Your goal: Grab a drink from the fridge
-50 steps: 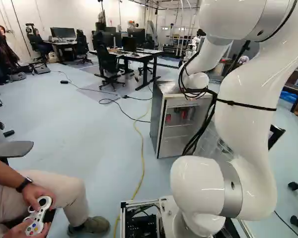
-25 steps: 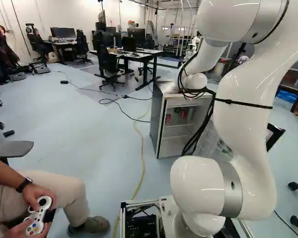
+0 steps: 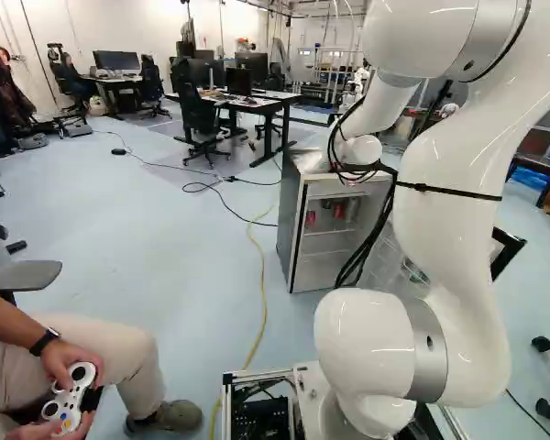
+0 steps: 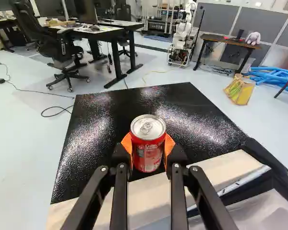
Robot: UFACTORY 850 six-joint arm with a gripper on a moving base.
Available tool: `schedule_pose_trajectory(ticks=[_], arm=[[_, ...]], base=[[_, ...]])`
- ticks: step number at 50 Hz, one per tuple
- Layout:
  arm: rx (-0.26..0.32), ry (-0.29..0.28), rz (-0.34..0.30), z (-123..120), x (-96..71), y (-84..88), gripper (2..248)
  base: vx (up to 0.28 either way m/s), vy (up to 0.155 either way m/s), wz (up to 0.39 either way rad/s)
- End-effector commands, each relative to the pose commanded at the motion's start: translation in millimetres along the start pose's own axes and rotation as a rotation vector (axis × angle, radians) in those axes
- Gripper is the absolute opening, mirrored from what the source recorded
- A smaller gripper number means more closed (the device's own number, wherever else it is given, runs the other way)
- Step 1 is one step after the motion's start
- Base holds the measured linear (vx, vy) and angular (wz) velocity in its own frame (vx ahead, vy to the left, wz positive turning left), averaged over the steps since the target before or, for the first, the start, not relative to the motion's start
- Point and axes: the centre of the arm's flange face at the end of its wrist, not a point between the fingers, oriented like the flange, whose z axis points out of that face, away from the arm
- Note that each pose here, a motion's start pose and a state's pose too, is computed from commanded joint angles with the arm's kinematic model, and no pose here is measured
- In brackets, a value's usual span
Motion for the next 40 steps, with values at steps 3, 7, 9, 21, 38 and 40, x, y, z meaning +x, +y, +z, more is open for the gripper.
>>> schedule_pose_trajectory(ticks=[3,7,9,21,38,40], arm=[[0.0,0.0,0.0,0.0,0.0,0.0,85],[0.0,0.0,0.0,0.0,0.0,0.0,85],[0.0,0.0,0.0,0.0,0.0,0.0,85],[0.0,0.0,0.0,0.0,0.0,0.0,112],[0.0,0.0,0.0,0.0,0.0,0.0,216],[0.0,0.0,0.0,0.0,0.0,0.0,246]], base=[[0.0,0.0,0.0],[0.0,0.0,0.0],[0.0,0.0,0.0],[0.0,0.0,0.0],[0.0,0.0,0.0],[0.0,0.0,0.0]])
